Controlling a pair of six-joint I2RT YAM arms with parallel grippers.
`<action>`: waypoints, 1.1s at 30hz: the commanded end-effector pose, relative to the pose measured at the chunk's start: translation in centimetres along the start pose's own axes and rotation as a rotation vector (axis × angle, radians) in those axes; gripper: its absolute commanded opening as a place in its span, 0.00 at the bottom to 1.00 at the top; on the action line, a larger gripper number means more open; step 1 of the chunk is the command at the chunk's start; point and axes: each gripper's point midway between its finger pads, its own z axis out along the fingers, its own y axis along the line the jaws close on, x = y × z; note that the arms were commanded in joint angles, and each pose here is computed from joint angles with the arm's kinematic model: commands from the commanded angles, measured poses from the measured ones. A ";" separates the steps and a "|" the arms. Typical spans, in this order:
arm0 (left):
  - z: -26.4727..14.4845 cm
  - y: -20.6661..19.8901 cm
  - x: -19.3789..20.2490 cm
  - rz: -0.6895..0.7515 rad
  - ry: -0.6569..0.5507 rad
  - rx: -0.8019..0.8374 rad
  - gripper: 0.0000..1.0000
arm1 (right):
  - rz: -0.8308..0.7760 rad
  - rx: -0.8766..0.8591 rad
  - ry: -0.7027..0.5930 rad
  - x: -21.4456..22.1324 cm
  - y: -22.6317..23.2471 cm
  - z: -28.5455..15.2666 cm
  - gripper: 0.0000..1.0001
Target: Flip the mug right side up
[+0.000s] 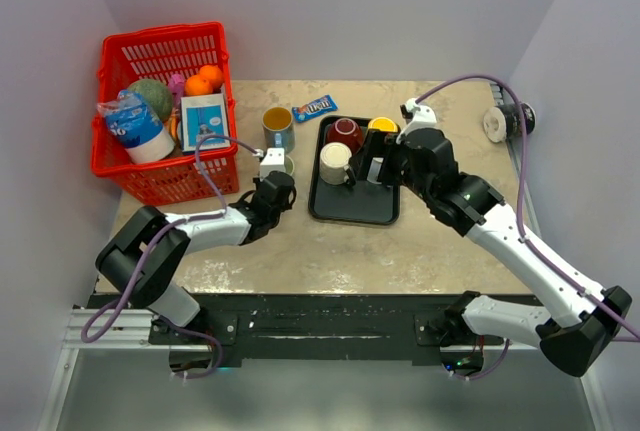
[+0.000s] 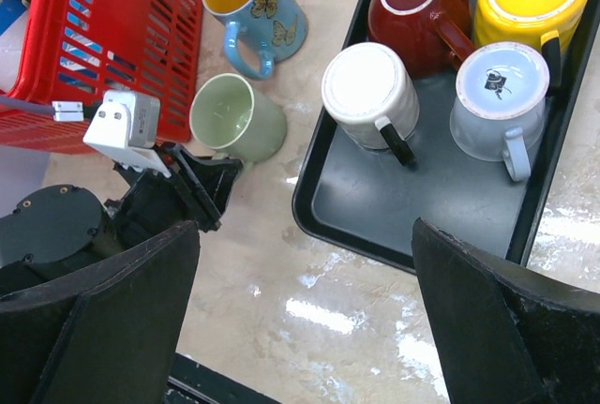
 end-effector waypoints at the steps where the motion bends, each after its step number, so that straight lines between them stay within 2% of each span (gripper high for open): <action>1: 0.4 -0.2 -1.9 -0.060 -0.070 -0.025 0.27 | 0.004 0.003 -0.012 -0.3 -0.2 0.2 0.99; 3: 0.2 -0.2 -2.1 -0.063 -0.071 -0.028 0.39 | -0.002 0.004 0.016 0.3 -0.2 0.5 0.99; 4: 0.1 -0.1 -2.1 -0.063 -0.069 -0.027 0.48 | -0.009 0.004 0.025 0.5 -0.3 0.6 0.99; 6: -0.4 -0.2 -2.6 -0.073 -0.077 -0.016 0.57 | -0.012 0.000 0.042 1.0 -0.2 0.9 0.99; 7: -0.6 -0.3 -2.9 -0.076 -0.079 -0.009 0.68 | -0.017 -0.005 0.052 1.3 -0.3 1.0 0.99; 10: -1.6 -0.8 -3.8 -0.080 -0.061 0.015 0.80 | -0.042 -0.021 0.067 1.8 -0.1 1.4 0.99; 15: -4.7 -1.9 -5.7 -0.102 -0.067 0.097 0.89 | -0.122 -0.056 0.115 3.2 0.3 3.3 0.99; 17: -5.7 -2.3 -6.2 -0.112 -0.065 0.126 0.99 | -0.171 -0.061 0.153 4.3 0.2 5.0 0.99; 20: -7.5 -2.1 -7.2 -0.133 -0.071 0.159 0.99 | -0.261 -0.062 0.206 6.0 -0.2 7.7 0.98; 24: -10.5 -1.9 -10.2 -0.179 -0.139 0.221 0.99 | -0.387 0.011 0.241 6.7 -1.7 11.1 0.96; 30: -14.5 -2.0 -14.9 -0.205 -0.261 0.328 0.99 | -0.463 0.096 0.302 8.3 -3.3 15.2 0.90; 33: -15.5 -2.0 -16.1 -0.212 -0.280 0.345 0.99 | -0.479 0.133 0.294 8.9 -4.1 16.8 0.88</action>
